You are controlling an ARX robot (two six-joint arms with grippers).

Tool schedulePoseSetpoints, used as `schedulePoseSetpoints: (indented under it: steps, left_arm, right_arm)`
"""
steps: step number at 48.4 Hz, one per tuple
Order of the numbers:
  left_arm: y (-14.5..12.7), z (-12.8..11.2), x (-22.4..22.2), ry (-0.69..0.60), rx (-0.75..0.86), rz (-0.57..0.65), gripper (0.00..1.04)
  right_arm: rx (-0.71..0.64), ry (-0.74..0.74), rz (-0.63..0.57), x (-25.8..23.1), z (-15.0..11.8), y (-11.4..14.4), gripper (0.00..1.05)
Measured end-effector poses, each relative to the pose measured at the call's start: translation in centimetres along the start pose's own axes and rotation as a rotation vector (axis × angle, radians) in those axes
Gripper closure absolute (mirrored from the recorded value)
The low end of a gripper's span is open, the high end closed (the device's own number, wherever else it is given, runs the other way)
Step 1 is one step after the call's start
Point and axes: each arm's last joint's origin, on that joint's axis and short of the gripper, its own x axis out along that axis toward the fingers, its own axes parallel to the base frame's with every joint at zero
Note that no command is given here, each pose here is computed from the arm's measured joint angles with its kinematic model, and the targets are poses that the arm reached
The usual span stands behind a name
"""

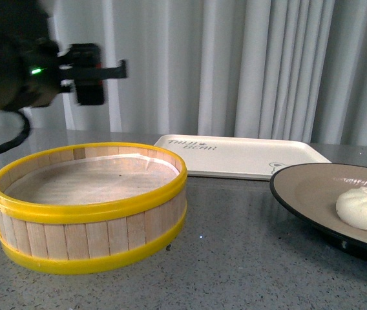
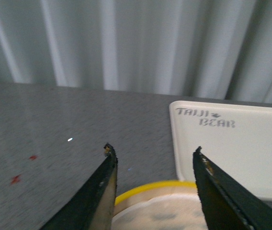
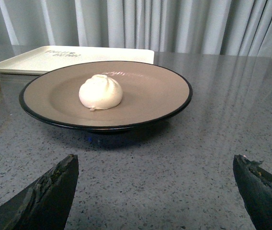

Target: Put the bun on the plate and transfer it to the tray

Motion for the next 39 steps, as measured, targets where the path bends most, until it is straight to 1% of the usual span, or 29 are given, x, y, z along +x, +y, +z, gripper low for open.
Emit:
schedulePoseSetpoints:
  steps: [4, 5, 7, 8, 11, 12, 16, 22, 39]
  left_arm:
    - [2.1, -1.7, -2.4, 0.012, 0.006, 0.025, 0.71]
    - [2.3, -1.9, -2.7, 0.014, 0.007, 0.025, 0.72]
    - [3.2, -3.3, -4.3, 0.033, 0.013, 0.018, 0.83]
    - [3.3, -3.5, -4.6, 0.036, 0.015, 0.015, 0.85]
    - [4.2, -5.0, -6.6, 0.056, 0.019, 0.000, 0.99]
    - [4.5, -5.3, -7.3, 0.057, 0.021, -0.005, 1.01]
    - [5.6, -6.2, -9.4, 0.053, 0.022, -0.001, 1.01]
    - [6.6, -7.0, -11.3, 0.055, 0.023, 0.012, 1.01]
    - [8.0, -8.7, -15.3, 0.057, 0.022, 0.008, 1.01]
  right_arm:
    - [0.000, 0.000, 0.000, 0.0, 0.0, 0.0, 0.08]
    - [0.000, 0.000, 0.000, 0.0, 0.0, 0.0, 0.08]
    - [0.000, 0.000, 0.000, 0.0, 0.0, 0.0, 0.08]
    - [0.000, 0.000, 0.000, 0.0, 0.0, 0.0, 0.08]
    - [0.000, 0.000, 0.000, 0.0, 0.0, 0.0, 0.08]
    - [0.000, 0.000, 0.000, 0.0, 0.0, 0.0, 0.08]
    - [0.000, 0.000, 0.000, 0.0, 0.0, 0.0, 0.08]
    - [0.000, 0.000, 0.000, 0.0, 0.0, 0.0, 0.08]
    - [0.000, 0.000, 0.000, 0.0, 0.0, 0.0, 0.08]
